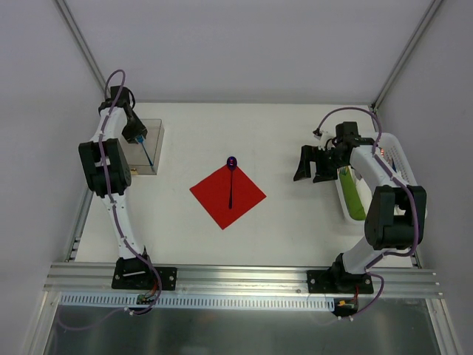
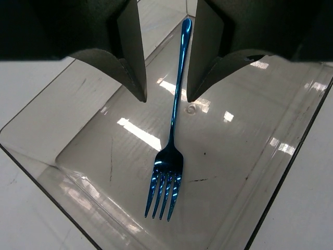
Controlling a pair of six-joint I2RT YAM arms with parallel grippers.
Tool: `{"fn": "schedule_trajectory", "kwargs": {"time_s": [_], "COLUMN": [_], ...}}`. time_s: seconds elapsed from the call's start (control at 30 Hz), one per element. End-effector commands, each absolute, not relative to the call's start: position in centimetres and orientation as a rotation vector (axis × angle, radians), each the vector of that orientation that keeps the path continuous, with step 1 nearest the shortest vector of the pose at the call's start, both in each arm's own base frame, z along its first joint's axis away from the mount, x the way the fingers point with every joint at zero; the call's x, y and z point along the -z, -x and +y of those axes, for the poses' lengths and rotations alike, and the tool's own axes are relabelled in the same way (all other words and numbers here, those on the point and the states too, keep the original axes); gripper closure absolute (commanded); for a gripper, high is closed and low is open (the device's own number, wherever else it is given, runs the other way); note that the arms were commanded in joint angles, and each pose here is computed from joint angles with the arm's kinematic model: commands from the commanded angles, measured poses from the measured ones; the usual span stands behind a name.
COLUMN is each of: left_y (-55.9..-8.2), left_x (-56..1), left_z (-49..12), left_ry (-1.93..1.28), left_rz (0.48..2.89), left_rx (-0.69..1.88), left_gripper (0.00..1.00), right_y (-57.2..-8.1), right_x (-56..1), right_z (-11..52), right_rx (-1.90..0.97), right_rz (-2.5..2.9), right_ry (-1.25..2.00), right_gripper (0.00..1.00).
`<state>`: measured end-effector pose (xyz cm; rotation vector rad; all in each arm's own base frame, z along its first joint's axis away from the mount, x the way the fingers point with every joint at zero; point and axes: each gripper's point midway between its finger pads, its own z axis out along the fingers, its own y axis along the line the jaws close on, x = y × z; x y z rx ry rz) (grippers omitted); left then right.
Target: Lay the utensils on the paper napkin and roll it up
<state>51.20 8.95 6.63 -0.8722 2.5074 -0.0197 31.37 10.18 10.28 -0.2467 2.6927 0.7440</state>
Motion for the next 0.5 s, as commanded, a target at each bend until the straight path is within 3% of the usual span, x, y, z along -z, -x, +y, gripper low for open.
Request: {"fn": "schedule_trajectory", "kwargs": {"time_s": [0.0,0.37,0.47], "left_y": [-51.9,-51.0,-51.0], "left_x": [-6.9,-3.1,-2.7], "left_z": [9.0,8.8,8.8], "left_ry": [0.879,0.906,0.913], "left_rz": [2.500,2.577,2.580], "left_rx": [0.041,0.027,0.019], "left_gripper": [0.63,0.65,0.69], "right_y": [-31.9,-32.0,-32.0], "right_x": [-10.7,-10.5,-10.6], "right_z": [10.0,9.8,9.8], "right_rx": [-0.734,-0.731,-0.729], "right_rz": [2.678,2.685,2.681], "right_ry": [0.248,0.241,0.242], "right_gripper": [0.01,0.01,0.01]}}
